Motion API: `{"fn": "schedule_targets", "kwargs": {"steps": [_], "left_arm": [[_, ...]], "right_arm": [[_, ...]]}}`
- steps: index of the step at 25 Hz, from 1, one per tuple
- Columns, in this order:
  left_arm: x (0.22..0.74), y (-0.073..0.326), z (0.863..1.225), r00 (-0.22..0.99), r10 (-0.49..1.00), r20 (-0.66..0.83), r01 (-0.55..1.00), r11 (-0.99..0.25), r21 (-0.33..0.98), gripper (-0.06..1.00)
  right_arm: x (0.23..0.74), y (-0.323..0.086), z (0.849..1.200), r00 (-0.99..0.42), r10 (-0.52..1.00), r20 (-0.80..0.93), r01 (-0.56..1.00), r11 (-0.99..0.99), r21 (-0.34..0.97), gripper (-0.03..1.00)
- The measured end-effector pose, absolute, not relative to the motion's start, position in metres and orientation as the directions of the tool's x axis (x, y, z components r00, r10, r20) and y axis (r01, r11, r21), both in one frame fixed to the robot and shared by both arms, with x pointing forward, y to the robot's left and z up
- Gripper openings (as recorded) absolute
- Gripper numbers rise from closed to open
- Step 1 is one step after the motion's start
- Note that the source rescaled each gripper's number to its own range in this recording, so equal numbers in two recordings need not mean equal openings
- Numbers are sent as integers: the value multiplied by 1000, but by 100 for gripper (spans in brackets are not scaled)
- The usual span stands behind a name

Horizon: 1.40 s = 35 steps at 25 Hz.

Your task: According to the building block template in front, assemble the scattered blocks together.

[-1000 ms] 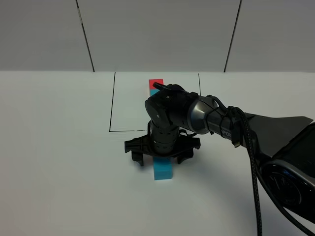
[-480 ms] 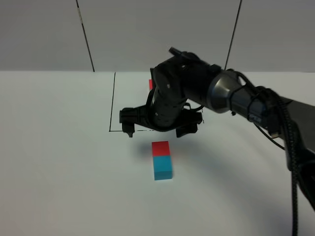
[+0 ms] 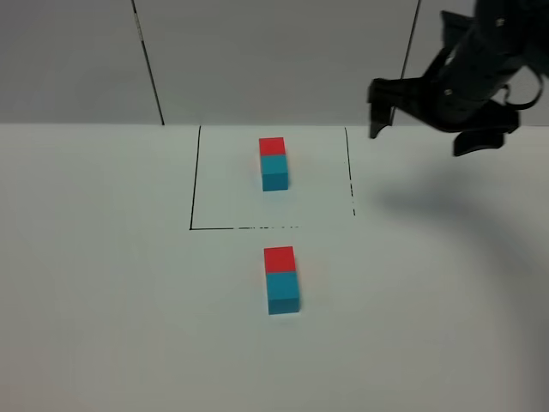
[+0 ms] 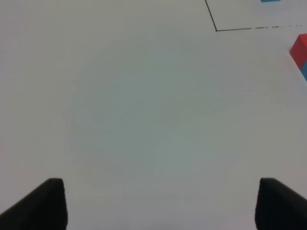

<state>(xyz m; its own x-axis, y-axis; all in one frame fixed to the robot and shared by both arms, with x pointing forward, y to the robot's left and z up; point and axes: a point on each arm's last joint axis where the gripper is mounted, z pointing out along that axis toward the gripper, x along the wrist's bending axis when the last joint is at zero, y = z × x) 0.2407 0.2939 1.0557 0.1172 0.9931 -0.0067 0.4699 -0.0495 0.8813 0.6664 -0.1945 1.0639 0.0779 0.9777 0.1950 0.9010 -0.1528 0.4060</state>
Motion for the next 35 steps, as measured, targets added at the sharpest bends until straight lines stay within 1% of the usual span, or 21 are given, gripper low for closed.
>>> {"fn": "schedule_targets", "kwargs": {"steps": [4,7,10,13,16,20,28,35], "left_arm": [[241,294,1056,117,993,-7,470,-50,881,68],[241,294,1056,117,993,-7,470,-50,881,68],[241,294,1056,117,993,-7,470,-50,881,68],[241,294,1056,117,993,-7,470,-50,881,68],[241,294,1056,117,993,-7,470,-50,881,68],[241,294,1056,117,993,-7,470,-50,881,68],[241,294,1056,117,993,-7,470,-50,881,68],[241,294,1056,117,993,-7,470,-50,881,68]], "right_arm": [[646,-261,1083,187,964,190,873,-252,417,100],[613,-308,1089,294,938,186,838,-346,422,100],[570,-342,1092,385,907,168,800,-419,429,100],[520,-360,1095,452,881,140,763,-463,452,100],[469,-364,1096,487,867,106,735,-472,487,100],[415,-351,1093,474,875,96,716,-446,537,100],[341,-318,1085,291,955,61,710,-258,656,100],[295,-312,1078,221,975,19,640,-160,751,100]]}}
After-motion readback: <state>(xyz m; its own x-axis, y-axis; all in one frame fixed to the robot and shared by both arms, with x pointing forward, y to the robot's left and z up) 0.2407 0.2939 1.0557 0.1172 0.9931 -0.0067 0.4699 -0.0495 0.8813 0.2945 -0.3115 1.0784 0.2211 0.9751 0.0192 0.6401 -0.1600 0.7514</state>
